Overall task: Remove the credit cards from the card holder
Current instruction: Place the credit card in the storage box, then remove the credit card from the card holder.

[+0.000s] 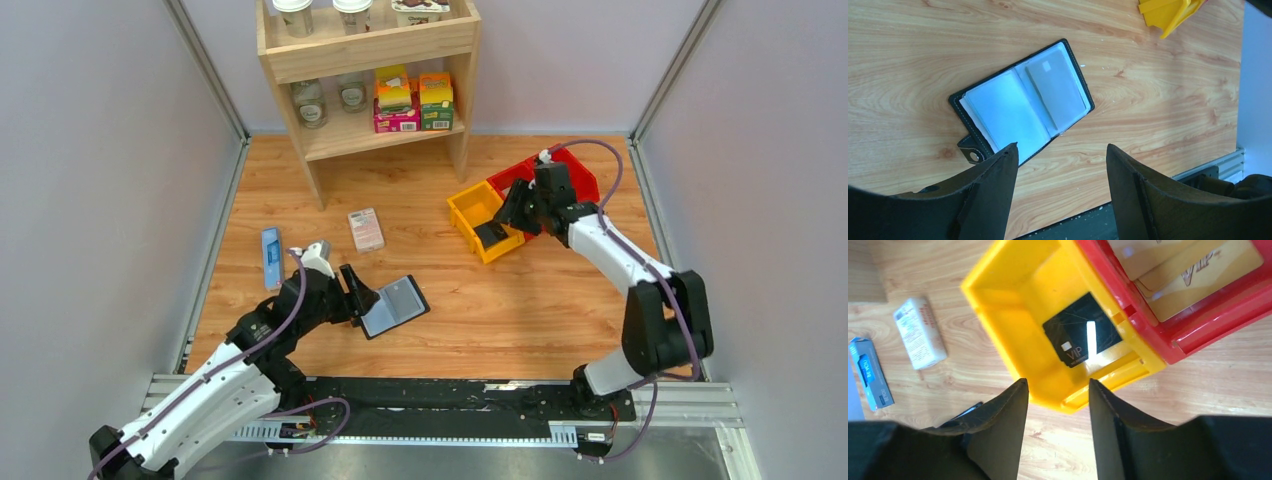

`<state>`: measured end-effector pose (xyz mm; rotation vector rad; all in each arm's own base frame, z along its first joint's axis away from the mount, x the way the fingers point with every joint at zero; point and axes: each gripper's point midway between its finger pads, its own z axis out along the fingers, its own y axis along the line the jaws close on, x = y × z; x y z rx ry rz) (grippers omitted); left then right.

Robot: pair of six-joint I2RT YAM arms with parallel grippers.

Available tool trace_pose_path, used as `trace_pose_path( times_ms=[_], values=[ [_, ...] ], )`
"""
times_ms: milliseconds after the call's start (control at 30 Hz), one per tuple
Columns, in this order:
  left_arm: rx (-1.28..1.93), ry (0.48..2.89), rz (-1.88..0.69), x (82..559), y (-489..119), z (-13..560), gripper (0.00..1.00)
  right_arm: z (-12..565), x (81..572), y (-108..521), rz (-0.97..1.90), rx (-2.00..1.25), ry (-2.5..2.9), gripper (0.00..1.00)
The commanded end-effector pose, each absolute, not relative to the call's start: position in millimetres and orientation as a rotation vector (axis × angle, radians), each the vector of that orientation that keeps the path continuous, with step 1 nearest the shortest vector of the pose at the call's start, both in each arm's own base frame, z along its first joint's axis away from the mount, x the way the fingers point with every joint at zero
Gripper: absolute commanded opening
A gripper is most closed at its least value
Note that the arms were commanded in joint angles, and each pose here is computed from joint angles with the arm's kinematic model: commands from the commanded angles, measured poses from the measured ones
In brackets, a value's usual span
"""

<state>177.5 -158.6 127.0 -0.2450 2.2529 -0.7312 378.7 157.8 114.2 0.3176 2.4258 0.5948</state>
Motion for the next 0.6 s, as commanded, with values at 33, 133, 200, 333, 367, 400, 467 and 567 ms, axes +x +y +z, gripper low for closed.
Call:
trace_pose_path(
  times_ms=[33, 133, 200, 333, 367, 400, 467, 567],
  values=[
    [-0.217, 2.248, -0.784, 181, -172, 128, 0.72, 167, 357, 165, 0.508, 0.155, 2.271, 0.53],
    [-0.218, 2.262, -0.783, 183, -175, 122, 0.7, 177, 333, 200, 0.571, 0.014, 2.243, 0.56],
    [-0.217, 2.28, -0.774, 183, -176, 116, 0.67, 179, 314, 227, 0.652, -0.072, 2.234, 0.56],
    [-0.218, 2.312, -0.748, 185, -176, 103, 0.63, 169, 278, 277, 0.766, -0.218, 2.248, 0.56],
    [-0.215, 2.331, -0.734, 184, -176, 97, 0.61, 165, 269, 288, 0.783, -0.251, 2.262, 0.56],
    [-0.215, 2.33, -0.735, 185, -177, 96, 0.58, 159, 261, 298, 0.792, -0.287, 2.279, 0.56],
    [-0.213, 2.349, -0.722, 185, -177, 88, 0.55, 146, 248, 315, 0.795, -0.347, 2.311, 0.56],
    [-0.219, 2.388, -0.684, 183, -174, 74, 0.52, 127, 234, 333, 0.774, -0.416, 2.358, 0.57]
  ],
)
